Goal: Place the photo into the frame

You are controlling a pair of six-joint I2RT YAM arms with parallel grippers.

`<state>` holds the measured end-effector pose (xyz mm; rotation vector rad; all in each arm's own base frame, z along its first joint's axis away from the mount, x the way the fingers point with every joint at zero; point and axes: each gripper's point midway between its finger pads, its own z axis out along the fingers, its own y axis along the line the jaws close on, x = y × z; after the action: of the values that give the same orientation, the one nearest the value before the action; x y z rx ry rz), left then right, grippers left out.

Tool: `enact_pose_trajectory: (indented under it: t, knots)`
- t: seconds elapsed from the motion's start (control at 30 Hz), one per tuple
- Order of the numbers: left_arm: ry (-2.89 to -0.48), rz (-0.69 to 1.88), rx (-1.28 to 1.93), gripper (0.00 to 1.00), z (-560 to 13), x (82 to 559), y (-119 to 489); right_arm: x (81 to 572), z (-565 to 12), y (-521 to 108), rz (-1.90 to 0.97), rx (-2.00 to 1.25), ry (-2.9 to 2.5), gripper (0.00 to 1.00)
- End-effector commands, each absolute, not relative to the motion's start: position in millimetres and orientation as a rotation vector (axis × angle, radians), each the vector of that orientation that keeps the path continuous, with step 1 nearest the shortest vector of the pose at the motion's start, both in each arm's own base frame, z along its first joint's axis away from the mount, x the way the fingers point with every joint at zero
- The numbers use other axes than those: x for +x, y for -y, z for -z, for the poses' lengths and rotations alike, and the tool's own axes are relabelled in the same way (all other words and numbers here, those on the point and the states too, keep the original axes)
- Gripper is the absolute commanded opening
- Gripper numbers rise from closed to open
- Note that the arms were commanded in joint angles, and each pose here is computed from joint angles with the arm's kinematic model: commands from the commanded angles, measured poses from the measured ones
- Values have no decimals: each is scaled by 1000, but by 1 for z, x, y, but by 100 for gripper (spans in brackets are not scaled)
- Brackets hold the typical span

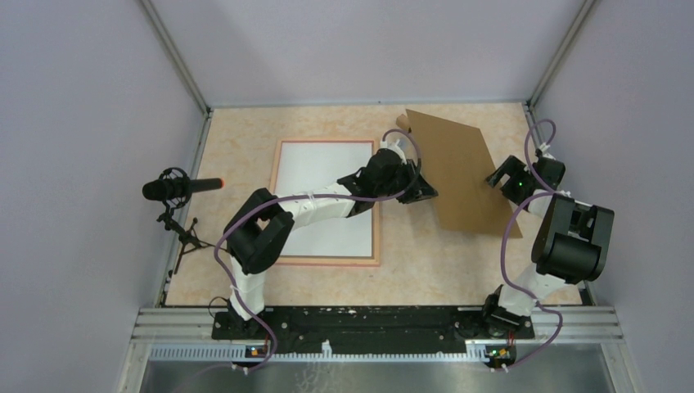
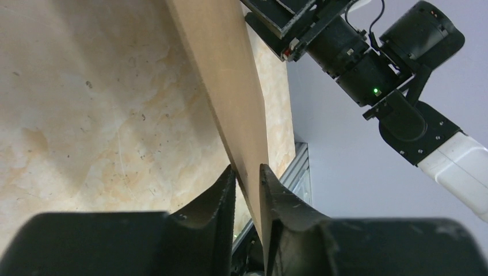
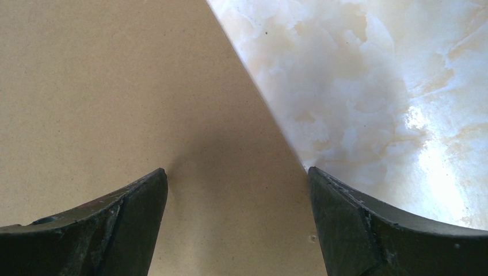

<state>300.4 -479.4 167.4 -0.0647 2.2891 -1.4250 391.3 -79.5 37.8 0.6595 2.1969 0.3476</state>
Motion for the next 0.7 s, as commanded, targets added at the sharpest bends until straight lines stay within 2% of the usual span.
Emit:
enact_pose_trajectory:
  t: [0.0, 0.23, 0.53, 0.67]
  knots:
    - [-2210, 1427, -79, 21, -180, 310, 485, 334, 18, 34, -524, 787, -2455, 89]
    - [-2204, 1398, -93, 24, -178, 323, 495, 335, 18, 32, -540, 783, -2452, 88]
    - [-2260, 1278, -42, 0, -174, 325, 487, 335, 15, 35, -521, 777, -2451, 88]
    - [-2298, 1224, 70, 0, -180, 315, 481, 335, 6, 40, -477, 757, -2441, 92]
